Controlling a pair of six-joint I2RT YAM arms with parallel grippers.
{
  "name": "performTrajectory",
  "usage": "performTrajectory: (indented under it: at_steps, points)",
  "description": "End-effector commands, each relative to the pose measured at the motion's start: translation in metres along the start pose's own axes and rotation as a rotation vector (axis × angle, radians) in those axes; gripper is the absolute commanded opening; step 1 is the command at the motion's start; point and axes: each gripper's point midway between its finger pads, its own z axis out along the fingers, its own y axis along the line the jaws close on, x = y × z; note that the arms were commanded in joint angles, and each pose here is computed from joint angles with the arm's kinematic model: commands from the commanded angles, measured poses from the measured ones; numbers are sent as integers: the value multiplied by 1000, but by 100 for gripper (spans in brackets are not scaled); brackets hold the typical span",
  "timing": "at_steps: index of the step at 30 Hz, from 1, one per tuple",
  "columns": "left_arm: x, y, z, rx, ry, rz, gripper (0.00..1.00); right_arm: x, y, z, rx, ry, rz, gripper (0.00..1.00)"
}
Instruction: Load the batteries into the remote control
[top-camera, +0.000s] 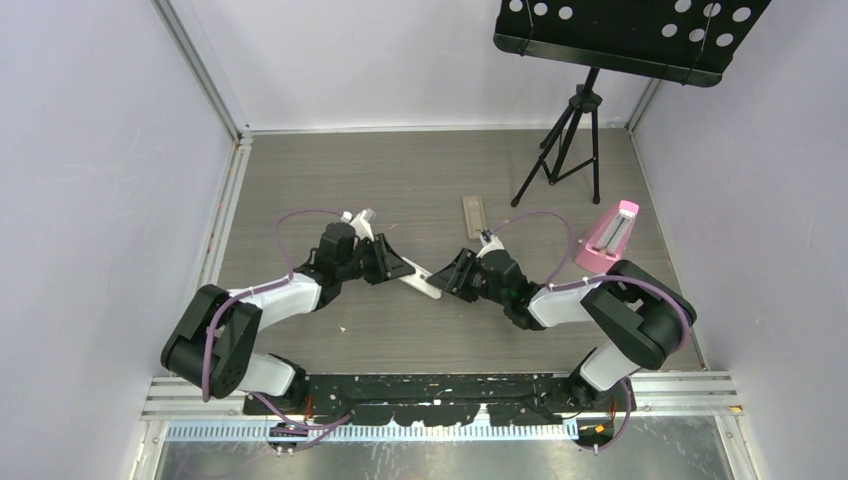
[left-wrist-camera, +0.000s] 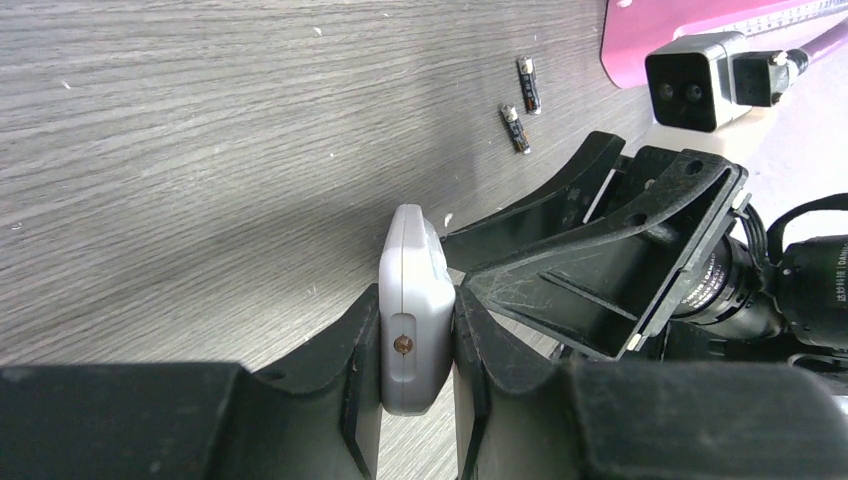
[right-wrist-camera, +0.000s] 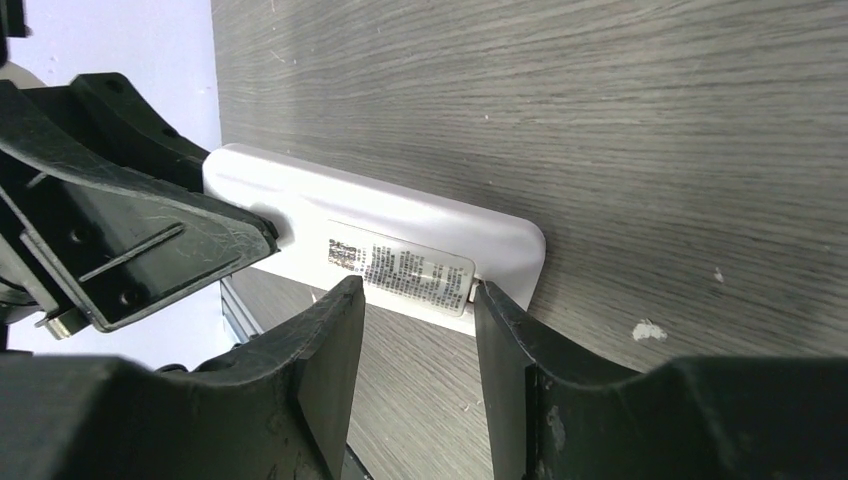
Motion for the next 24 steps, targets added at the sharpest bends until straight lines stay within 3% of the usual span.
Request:
performTrajectory:
  at_steps: [1, 16, 24]
  points:
    - [61, 30, -10, -158, 210, 16, 0, -12, 70, -9, -221, -12, -29, 49]
    - [53, 33, -15, -237, 183, 78, 0, -18, 63, -20, -182, -39, 25, 48]
    - [45, 31, -19, -253, 149, 99, 0, -10, 11, -23, 113, -6, 52, 45]
